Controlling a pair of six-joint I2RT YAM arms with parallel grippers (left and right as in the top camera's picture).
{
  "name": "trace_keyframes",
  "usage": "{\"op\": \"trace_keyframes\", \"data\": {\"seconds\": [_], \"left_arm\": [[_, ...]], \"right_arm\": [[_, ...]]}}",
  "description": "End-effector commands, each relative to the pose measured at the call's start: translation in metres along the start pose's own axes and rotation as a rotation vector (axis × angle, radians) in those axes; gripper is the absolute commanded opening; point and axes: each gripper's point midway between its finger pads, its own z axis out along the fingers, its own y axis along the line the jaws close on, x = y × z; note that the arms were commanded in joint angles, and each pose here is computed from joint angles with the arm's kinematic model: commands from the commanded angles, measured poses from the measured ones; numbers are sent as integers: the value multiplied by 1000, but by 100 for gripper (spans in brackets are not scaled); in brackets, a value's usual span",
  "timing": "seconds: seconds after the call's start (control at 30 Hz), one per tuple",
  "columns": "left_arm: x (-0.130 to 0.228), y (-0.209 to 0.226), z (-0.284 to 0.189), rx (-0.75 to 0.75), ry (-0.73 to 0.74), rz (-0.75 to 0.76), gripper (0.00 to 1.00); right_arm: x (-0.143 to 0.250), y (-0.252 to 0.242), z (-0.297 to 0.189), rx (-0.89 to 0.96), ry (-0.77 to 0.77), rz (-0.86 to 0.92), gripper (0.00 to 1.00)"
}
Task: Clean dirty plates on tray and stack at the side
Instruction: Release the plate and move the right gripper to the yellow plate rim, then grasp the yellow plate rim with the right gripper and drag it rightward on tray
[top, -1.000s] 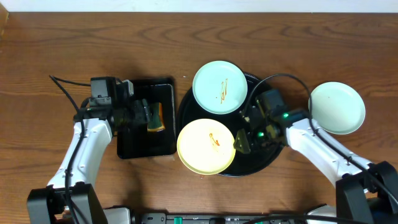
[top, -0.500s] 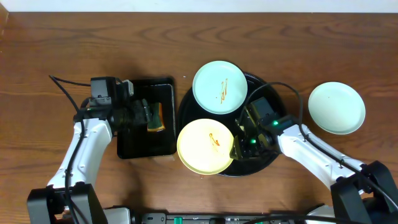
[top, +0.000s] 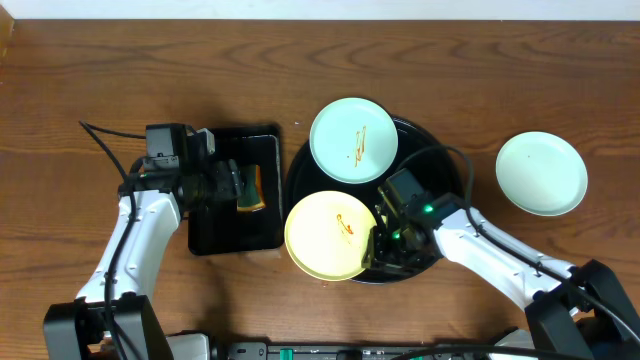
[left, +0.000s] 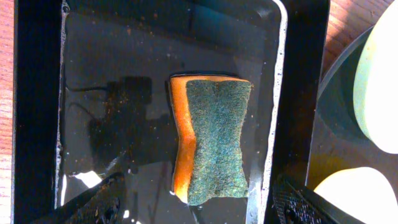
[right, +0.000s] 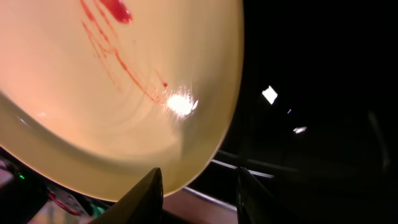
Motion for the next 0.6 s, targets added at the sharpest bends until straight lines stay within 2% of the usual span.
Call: {"op": "trace_keyframes", "data": {"seconds": [0.0, 0.07, 0.3, 0.57], "left_arm": [[2, 2, 1, -13, 5, -5, 77], [2, 2, 1, -14, 5, -5, 77], [2, 2, 1, -13, 5, -6, 76], [8, 3, 1, -18, 26, -13, 76]], "right_arm": [[9, 7, 4, -8, 15, 149, 40], [11, 11, 6, -10, 17, 206, 46], [25, 42, 18, -53, 13, 349, 45], [28, 78, 28, -131, -47, 350, 48]]}}
